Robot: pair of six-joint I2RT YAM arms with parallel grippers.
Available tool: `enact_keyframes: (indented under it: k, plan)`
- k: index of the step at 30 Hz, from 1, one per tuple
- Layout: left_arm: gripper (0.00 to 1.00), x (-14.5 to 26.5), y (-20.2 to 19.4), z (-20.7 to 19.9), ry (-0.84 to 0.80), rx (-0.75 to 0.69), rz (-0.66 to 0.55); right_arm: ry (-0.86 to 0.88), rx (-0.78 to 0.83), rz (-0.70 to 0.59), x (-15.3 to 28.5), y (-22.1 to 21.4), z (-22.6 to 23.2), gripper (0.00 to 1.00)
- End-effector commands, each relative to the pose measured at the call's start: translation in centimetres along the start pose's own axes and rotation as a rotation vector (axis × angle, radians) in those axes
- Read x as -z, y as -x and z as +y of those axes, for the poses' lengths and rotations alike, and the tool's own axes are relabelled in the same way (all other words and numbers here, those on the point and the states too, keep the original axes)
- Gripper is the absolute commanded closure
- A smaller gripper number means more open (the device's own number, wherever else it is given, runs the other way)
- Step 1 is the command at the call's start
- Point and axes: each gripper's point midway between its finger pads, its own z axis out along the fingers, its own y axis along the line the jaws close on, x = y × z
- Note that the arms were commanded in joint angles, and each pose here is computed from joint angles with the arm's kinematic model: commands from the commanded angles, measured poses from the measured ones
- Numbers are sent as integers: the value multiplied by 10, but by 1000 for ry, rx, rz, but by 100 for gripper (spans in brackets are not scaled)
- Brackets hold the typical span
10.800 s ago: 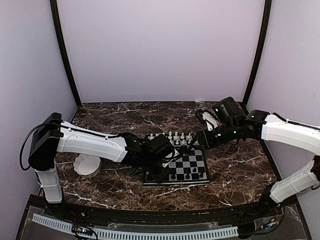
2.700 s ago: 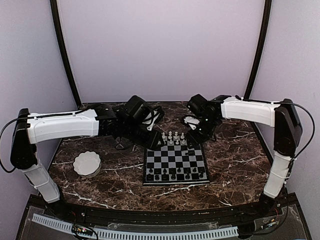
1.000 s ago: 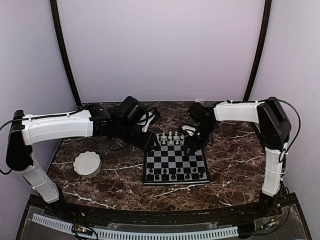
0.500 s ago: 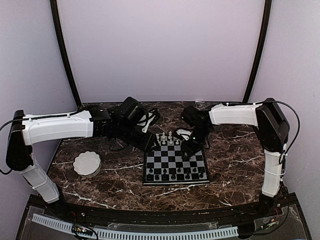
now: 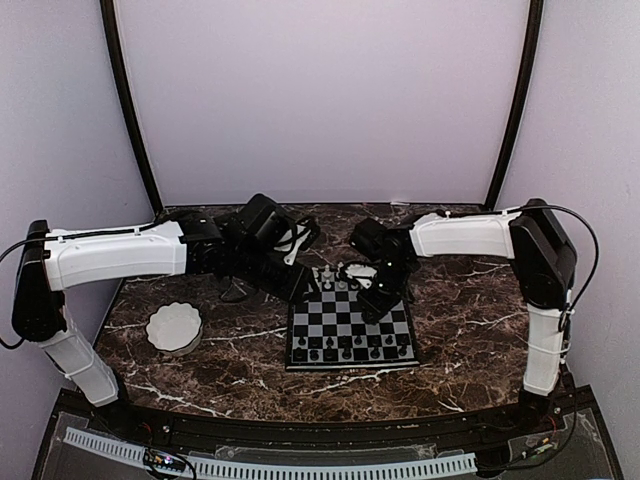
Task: Set up the chess pieces on the board
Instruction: Pick up the queen from the chessboard.
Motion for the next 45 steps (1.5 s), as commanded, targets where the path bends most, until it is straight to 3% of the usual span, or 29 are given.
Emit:
enact_keyframes:
  k: [1, 18, 30, 38, 45]
  plan:
    - [62, 11, 6, -2, -15, 0, -30, -44, 22, 53, -3, -13, 3, 71]
    - [62, 5, 7, -3, -16, -6, -27, -91, 14, 91, -1, -31, 7, 67]
    - [62, 0, 10, -5, -28, -6, -29, -94, 12, 93, 6, -39, 10, 89]
    - [62, 0, 31, 7, -48, 67, -45, -117, 38, -72, 53, -10, 11, 98]
    - [64, -6, 54, 2, -286, 222, -28, -22, 96, -247, 88, 17, 38, 99]
